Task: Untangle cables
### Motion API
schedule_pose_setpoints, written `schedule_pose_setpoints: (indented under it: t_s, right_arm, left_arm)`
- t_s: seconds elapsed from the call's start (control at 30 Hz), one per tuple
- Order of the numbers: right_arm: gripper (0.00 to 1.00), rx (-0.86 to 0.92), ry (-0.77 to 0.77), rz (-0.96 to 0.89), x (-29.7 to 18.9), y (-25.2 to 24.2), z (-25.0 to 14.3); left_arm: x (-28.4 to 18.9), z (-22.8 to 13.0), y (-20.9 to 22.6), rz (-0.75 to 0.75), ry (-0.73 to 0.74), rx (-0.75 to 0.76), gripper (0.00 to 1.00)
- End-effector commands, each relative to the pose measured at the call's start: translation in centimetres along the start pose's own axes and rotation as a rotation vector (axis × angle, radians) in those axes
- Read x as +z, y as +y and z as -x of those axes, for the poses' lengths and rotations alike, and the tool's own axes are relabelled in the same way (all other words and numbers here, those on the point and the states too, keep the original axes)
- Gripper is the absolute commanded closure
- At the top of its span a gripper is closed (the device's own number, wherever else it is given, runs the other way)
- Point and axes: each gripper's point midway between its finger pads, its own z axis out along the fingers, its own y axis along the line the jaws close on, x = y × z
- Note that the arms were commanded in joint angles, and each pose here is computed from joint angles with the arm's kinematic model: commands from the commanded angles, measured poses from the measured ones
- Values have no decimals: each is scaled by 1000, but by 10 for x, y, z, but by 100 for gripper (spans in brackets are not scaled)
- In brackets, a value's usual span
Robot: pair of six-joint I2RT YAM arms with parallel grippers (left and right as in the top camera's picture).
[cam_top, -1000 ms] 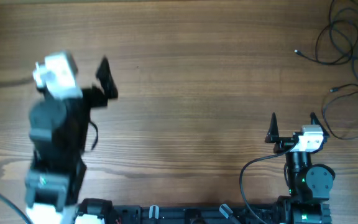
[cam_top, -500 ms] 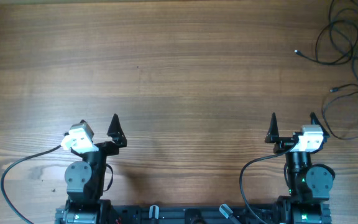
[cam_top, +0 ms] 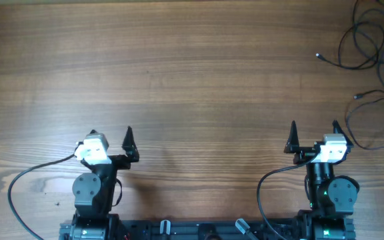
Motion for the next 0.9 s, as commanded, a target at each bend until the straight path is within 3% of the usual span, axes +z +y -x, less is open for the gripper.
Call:
schedule_pose_setpoints:
  t_s: [0.0,0.87]
  right_arm:
    - [0,10,-13,8,-1,2,3]
    - [0,10,-13,8,-1,2,3]
  left_arm:
    - [0,-2,-7,-43,-2,166,0]
    - [0,-1,-6,-36,-5,166,0]
